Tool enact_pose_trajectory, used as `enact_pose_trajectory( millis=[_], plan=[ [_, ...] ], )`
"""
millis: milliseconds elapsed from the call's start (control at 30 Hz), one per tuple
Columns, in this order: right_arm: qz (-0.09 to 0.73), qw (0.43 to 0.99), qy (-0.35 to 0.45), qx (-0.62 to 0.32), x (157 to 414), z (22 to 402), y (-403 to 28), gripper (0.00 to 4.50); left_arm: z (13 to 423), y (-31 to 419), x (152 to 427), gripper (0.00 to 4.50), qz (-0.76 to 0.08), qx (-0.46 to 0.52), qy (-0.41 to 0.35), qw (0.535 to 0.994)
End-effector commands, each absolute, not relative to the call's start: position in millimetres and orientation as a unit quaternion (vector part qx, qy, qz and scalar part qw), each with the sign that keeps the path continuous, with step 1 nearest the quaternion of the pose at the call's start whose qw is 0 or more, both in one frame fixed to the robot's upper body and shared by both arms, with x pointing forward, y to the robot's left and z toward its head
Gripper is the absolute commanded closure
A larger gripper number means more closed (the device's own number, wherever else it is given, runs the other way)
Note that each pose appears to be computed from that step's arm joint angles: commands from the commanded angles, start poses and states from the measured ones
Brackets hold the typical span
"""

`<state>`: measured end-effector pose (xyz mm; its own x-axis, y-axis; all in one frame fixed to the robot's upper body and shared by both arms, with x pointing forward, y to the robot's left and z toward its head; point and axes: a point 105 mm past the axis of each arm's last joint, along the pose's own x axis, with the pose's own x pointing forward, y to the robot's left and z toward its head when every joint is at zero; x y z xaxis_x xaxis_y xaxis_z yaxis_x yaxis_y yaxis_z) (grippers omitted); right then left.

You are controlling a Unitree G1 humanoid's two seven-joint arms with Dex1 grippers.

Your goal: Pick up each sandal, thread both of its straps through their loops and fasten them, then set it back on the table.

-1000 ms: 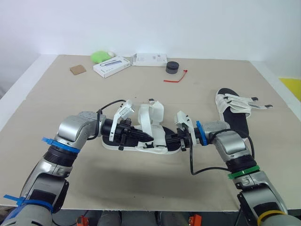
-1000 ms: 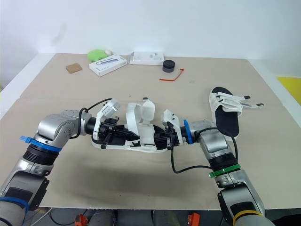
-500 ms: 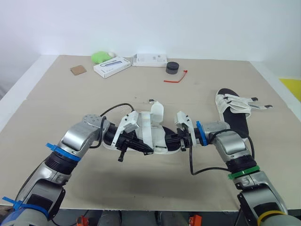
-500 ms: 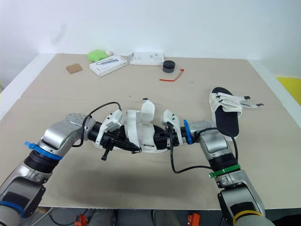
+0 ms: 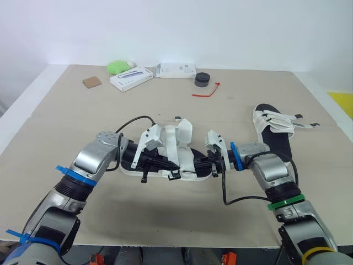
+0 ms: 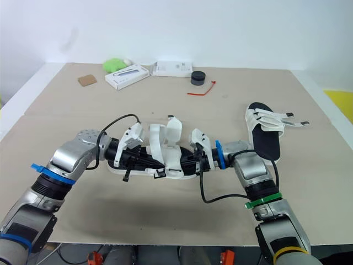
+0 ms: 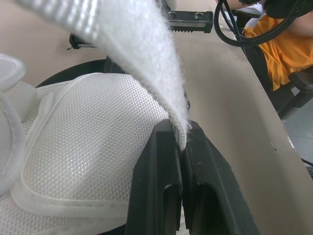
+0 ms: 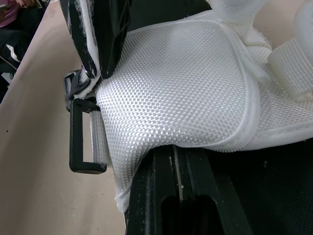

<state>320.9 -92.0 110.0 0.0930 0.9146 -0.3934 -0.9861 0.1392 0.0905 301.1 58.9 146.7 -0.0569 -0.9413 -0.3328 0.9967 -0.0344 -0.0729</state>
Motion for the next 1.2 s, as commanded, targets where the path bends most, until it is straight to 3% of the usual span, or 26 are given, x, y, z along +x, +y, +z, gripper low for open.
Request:
enact_pose_trajectory(
  millis=[33, 533, 800, 900, 1100, 1200],
  plan=[
    [0.641, 0.726, 0.231, -0.092, 315.5, 85.9, -96.0, 4.5, 157.1, 64.8, 298.4, 4.42, -0.715, 0.121, 0.128, 0.677],
    [0.637, 0.732, 0.226, -0.09, 317.3, 88.2, -97.8, 4.5, 161.1, 60.7, 286.6, 4.42, -0.702, 0.229, 0.06, 0.672],
    [0.636, 0.733, 0.225, -0.09, 318.0, 87.7, -97.2, 4.5, 142.3, 61.2, 274.0, 4.42, -0.706, 0.247, 0.085, 0.658],
    [0.636, 0.733, 0.225, -0.09, 318.3, 87.6, -96.8, 4.5, 141.5, 55.6, 266.0, 4.42, -0.718, 0.204, 0.106, 0.658],
    [0.636, 0.732, 0.224, -0.091, 318.8, 87.9, -96.7, 4.5, 139.2, 55.8, 272.9, 2.75, -0.701, 0.198, 0.119, 0.674],
    [0.638, 0.731, 0.224, -0.091, 318.7, 88.1, -96.3, 4.5, 146.2, 61.1, 274.9, 1.33, -0.7, 0.189, 0.117, 0.679]
  ],
)
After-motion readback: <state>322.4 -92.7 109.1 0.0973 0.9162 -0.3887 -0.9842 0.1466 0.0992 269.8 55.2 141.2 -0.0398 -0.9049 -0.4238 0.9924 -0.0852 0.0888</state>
